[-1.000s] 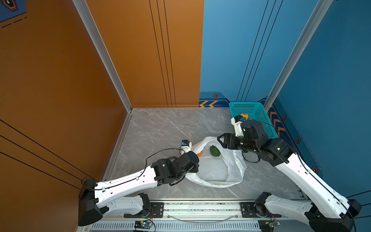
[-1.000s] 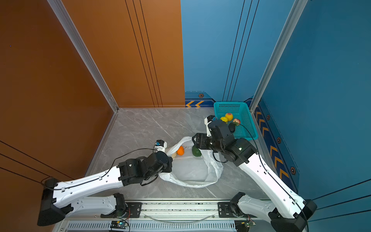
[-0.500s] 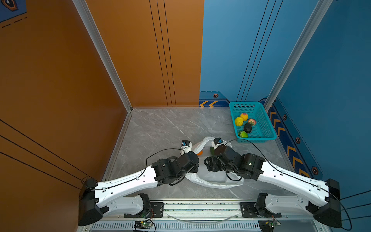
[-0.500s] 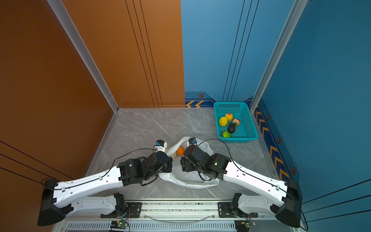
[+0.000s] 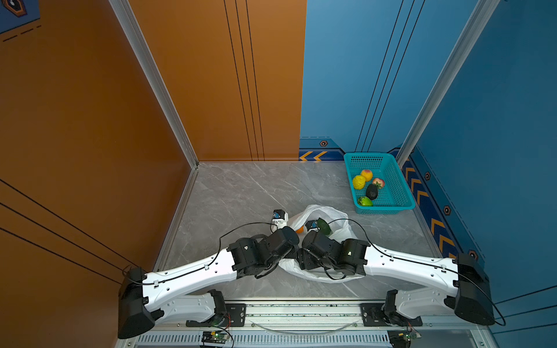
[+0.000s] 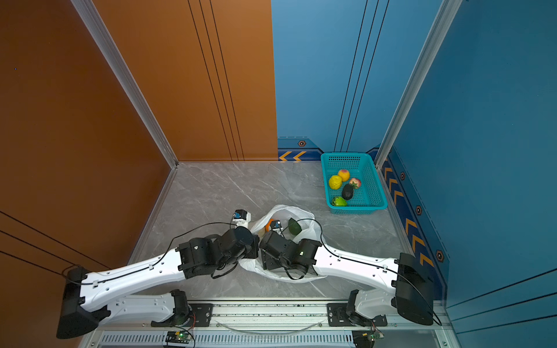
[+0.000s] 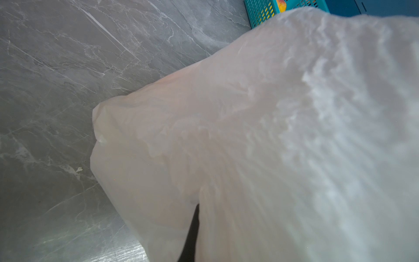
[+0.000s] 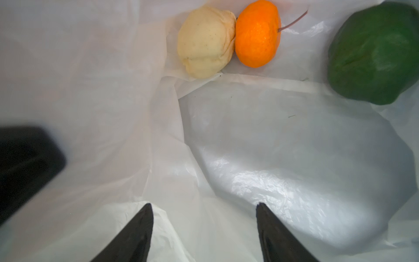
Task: Untie the knot of the plastic bag and take out the fruit
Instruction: 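Move the right gripper back over the bag opening, then lower the right gripper into the bag and close on the orange fruit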
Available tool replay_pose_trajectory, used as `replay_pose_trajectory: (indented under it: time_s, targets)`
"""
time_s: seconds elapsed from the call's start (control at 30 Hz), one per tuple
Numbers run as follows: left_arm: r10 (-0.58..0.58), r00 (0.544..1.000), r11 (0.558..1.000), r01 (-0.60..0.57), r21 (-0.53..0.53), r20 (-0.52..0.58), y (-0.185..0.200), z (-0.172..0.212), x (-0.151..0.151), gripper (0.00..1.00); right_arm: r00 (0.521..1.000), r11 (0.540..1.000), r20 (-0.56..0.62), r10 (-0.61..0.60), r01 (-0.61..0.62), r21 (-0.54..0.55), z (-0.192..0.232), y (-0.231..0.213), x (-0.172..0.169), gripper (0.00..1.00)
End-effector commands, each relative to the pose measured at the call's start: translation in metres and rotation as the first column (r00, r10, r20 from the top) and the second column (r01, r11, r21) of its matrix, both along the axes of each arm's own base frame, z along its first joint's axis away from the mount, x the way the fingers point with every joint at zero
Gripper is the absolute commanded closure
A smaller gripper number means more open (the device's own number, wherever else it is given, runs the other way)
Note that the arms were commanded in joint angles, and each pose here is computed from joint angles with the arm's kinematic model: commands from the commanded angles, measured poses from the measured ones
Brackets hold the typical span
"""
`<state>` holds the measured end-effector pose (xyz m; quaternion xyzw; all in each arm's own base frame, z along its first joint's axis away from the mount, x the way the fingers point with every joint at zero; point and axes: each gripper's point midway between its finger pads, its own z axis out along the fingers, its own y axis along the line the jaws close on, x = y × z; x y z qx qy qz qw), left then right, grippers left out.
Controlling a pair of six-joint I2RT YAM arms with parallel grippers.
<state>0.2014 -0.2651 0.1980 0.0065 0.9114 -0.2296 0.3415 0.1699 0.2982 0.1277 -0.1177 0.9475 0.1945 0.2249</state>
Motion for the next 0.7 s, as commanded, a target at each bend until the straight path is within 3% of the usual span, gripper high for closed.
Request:
replay_pose_trajectory:
  time_s: [0.0, 0.33, 0.5, 0.67]
  targets:
    - [0.015, 1.000, 1.000, -0.015, 0.007, 0.023, 0.003, 0.011, 0.006, 1.00, 0.998, 0.999, -0.061, -0.032, 0.032, 0.009, -0.019, -0.003, -0.002, 0.28]
    - [-0.007, 1.000, 1.000, 0.007, 0.008, -0.005, 0.002, 0.002, 0.000, 1.00, 0.986, 0.981, -0.081, -0.142, 0.152, 0.124, -0.037, 0.004, 0.046, 0.24]
    - [-0.044, 0.999, 0.999, 0.045, 0.015, -0.025, -0.004, -0.002, -0.004, 1.00, 0.960, 0.933, -0.074, -0.268, 0.278, 0.227, -0.043, 0.016, 0.080, 0.19]
    - [-0.066, 0.997, 0.998, 0.067, 0.020, -0.045, -0.009, -0.006, -0.007, 1.00, 0.925, 0.898, -0.025, -0.379, 0.374, 0.232, -0.055, 0.013, 0.107, 0.17]
